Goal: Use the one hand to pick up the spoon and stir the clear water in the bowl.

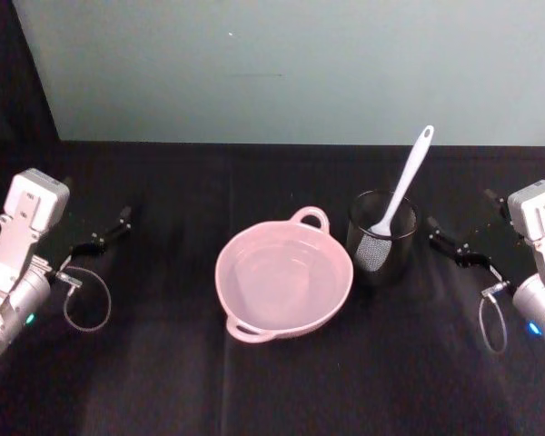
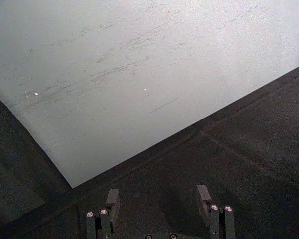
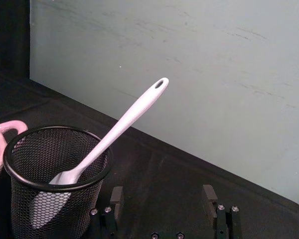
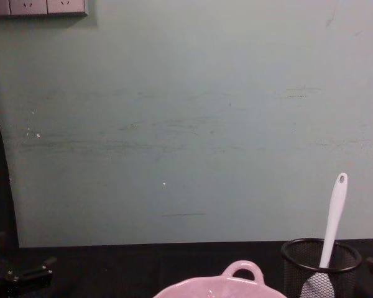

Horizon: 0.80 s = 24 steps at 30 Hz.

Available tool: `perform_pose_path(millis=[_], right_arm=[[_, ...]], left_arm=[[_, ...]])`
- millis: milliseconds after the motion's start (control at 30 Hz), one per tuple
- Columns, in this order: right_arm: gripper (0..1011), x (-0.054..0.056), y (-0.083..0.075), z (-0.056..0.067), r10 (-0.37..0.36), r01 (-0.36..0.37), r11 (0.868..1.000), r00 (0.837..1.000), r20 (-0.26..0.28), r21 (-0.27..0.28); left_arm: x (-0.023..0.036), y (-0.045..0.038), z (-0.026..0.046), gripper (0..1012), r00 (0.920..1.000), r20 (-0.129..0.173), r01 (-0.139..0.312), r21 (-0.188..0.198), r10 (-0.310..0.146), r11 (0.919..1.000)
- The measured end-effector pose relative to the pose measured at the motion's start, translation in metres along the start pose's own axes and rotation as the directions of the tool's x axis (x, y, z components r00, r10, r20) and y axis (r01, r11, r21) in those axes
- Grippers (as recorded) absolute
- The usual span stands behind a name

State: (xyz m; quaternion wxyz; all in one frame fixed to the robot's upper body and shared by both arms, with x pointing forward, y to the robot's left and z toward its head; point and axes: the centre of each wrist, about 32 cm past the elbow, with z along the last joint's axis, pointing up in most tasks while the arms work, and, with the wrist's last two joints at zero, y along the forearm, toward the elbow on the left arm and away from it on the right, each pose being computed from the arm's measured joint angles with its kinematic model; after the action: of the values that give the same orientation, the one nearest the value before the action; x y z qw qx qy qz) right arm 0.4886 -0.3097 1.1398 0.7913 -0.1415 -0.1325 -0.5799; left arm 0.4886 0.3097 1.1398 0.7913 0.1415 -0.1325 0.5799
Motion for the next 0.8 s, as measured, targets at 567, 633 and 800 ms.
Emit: perform_pose_path(millis=[567, 633, 800], right_arm=[[1004, 0.0, 0.0, 0.0, 0.0, 0.0, 1.0, 1.0, 0.0, 0.0], [1004, 0.0, 0.0, 0.0, 0.0, 0.0, 1.0, 1.0, 0.0, 0.0], [1004, 0.0, 0.0, 0.0, 0.0, 0.0, 1.0, 1.0, 0.0, 0.0]], left_arm=[[0.0, 0.0, 0.0, 1011, 1.0, 0.0, 0.0, 0.0, 0.0, 1.0], [0.0, 0.0, 0.0, 1011, 1.0, 0.0, 0.0, 0.0, 0.0, 1.0], [0.0, 0.0, 0.0, 1011, 1.0, 0.0, 0.0, 0.0, 0.0, 1.0]])
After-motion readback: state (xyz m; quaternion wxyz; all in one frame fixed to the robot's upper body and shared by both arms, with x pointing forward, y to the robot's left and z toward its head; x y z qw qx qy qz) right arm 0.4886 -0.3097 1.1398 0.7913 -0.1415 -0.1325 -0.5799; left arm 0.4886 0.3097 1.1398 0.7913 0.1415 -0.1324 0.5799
